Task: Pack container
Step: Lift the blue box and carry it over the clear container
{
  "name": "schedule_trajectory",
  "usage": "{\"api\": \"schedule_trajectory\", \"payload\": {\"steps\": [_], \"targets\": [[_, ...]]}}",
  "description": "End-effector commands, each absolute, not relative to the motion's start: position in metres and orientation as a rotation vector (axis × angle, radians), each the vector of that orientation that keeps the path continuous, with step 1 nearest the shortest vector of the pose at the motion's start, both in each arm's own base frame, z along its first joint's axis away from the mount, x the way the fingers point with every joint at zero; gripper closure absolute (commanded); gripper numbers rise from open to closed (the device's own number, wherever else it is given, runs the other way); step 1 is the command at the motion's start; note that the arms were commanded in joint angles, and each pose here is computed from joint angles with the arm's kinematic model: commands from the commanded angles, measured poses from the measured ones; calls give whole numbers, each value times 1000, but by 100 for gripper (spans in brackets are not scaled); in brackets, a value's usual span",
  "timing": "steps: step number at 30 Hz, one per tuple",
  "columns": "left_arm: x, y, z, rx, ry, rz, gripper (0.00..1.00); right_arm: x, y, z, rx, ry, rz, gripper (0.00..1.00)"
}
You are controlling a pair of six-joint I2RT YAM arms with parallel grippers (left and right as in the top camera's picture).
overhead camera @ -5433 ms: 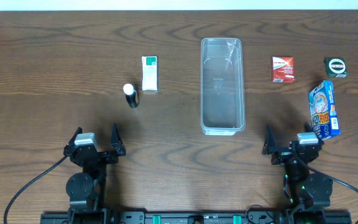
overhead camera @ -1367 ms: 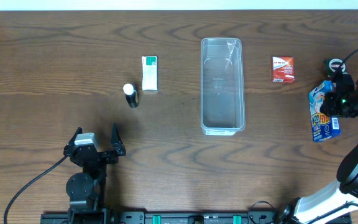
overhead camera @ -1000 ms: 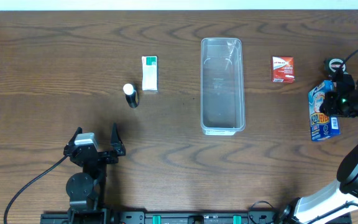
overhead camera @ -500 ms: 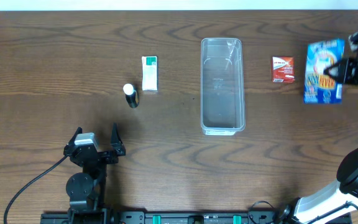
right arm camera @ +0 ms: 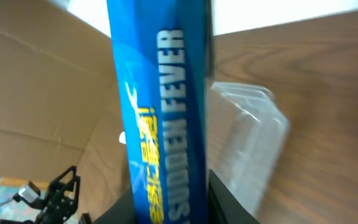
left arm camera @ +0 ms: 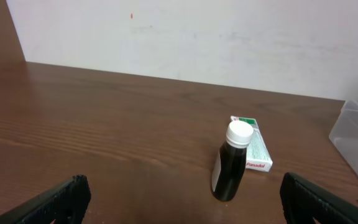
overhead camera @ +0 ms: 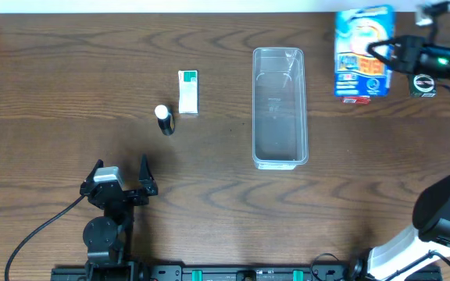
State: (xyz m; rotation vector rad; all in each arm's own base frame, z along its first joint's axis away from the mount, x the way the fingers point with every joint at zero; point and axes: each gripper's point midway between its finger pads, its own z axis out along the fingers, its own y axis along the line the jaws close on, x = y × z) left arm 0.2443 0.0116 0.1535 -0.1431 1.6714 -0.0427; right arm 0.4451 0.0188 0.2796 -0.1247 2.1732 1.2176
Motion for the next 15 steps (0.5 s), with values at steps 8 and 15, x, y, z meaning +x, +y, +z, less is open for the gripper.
{"api": "schedule_trajectory", "payload": {"steps": [8,15], "targets": [[243,15,136,-148,1720,-17,2,475,94,269,-10,2332,1041,78],[243,15,136,-148,1720,-17,2,481,119,253,119,2408,916,78]]}}
